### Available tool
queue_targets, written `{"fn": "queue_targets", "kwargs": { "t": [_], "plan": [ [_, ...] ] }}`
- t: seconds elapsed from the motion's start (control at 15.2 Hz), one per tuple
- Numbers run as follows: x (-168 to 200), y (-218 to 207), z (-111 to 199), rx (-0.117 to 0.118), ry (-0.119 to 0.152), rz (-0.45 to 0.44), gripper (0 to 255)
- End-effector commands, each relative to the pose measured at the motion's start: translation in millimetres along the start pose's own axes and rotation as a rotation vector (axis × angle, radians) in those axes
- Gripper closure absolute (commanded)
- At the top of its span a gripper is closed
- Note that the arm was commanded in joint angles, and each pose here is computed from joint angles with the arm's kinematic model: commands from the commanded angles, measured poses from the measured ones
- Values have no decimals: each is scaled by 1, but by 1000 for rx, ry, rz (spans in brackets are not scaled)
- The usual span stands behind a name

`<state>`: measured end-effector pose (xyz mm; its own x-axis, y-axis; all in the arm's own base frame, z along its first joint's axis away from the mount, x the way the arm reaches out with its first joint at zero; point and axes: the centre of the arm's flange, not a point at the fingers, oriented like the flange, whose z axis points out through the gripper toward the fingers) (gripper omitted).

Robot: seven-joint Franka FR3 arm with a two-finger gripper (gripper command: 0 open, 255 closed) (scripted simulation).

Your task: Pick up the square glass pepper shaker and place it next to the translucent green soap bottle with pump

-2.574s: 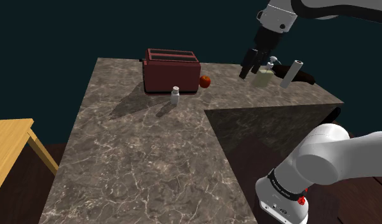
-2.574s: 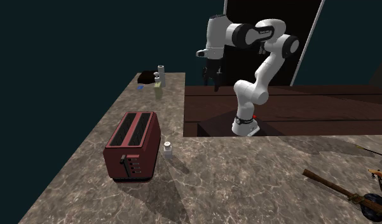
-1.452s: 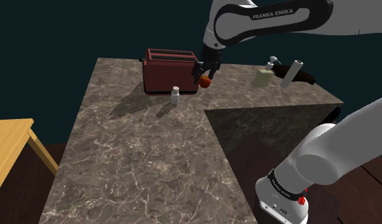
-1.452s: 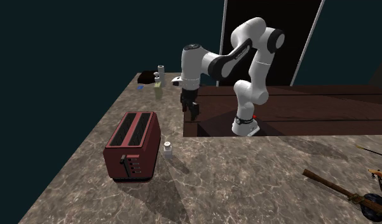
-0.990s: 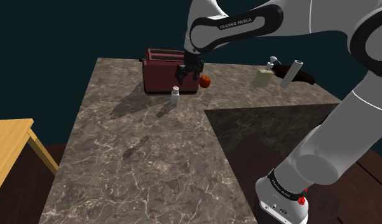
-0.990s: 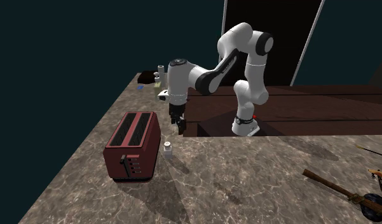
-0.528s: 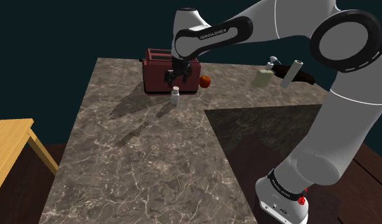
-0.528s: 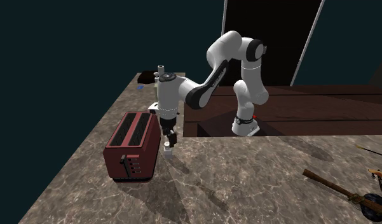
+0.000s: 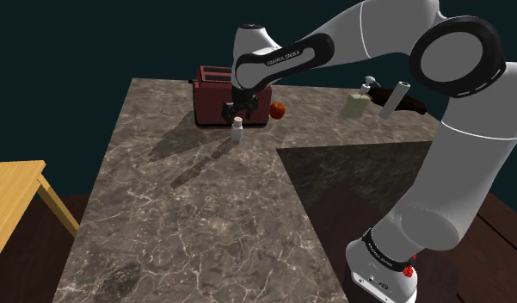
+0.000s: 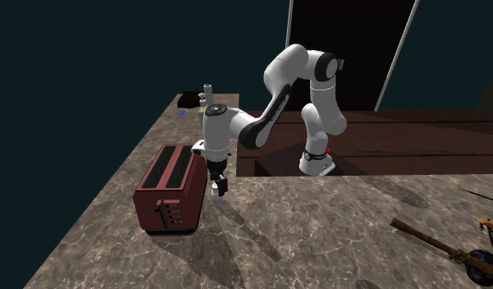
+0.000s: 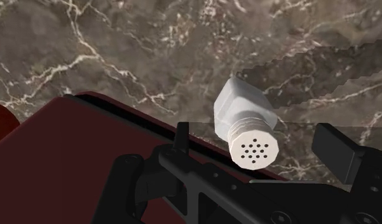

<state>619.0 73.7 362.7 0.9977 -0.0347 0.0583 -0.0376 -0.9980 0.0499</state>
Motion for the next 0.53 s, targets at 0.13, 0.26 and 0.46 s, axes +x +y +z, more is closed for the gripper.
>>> {"fn": "queue_targets", "kwargs": {
  "t": [0.13, 0.26, 0.46],
  "plan": [
    [0, 0, 1, 0, 0, 0, 0],
    [0, 0, 1, 0, 0, 0, 0],
    [0, 0, 1, 0, 0, 0, 255]
  ]
}}
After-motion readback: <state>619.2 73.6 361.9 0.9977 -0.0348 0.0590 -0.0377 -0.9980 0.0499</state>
